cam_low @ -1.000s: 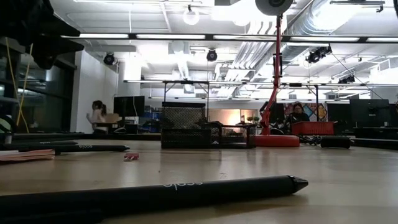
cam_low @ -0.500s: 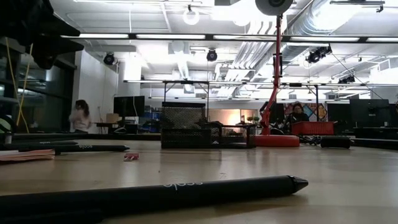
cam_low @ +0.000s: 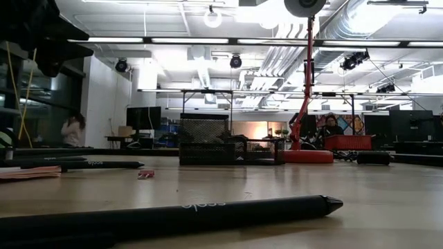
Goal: Pick and place office supplies into organizer
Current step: Put the black pen into the black desk organizer
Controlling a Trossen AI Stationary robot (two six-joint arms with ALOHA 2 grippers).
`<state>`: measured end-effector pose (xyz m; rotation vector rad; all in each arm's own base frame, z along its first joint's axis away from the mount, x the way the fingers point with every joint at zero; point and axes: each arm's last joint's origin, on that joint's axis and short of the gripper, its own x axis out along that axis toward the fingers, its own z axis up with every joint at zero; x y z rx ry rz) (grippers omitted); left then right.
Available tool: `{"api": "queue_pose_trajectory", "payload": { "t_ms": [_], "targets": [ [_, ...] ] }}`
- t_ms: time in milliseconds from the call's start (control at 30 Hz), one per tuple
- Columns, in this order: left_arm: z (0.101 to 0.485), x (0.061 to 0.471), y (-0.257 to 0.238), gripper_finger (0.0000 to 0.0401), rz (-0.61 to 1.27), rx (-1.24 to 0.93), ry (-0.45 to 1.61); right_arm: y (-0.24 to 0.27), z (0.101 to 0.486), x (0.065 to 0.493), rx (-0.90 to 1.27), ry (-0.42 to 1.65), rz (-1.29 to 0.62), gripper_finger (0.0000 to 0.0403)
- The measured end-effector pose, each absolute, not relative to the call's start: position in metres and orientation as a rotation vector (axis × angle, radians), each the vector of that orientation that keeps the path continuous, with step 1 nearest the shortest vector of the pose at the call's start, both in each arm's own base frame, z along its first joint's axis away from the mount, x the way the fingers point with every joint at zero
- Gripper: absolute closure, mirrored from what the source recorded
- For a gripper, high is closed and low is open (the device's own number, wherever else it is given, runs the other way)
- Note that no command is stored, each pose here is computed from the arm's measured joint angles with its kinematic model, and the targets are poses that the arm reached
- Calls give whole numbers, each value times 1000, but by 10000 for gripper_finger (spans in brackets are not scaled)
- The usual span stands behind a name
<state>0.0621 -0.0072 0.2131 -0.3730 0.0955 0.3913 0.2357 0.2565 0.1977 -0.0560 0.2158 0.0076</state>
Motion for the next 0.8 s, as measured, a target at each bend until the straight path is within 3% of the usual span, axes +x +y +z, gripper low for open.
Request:
{"api": "queue_pose_trajectory", "payload": {
  "t_ms": [300, 567, 800],
  "targets": [
    [213, 62, -7, 233, 391, -373, 95, 239, 159, 171, 147, 275, 98, 16],
    [213, 62, -7, 233, 391, -373, 95, 230, 139, 163, 191, 349, 97, 16],
    [213, 62, -7, 233, 391, -373, 96, 244, 118, 166, 96, 371, 111, 20]
  ]
}}
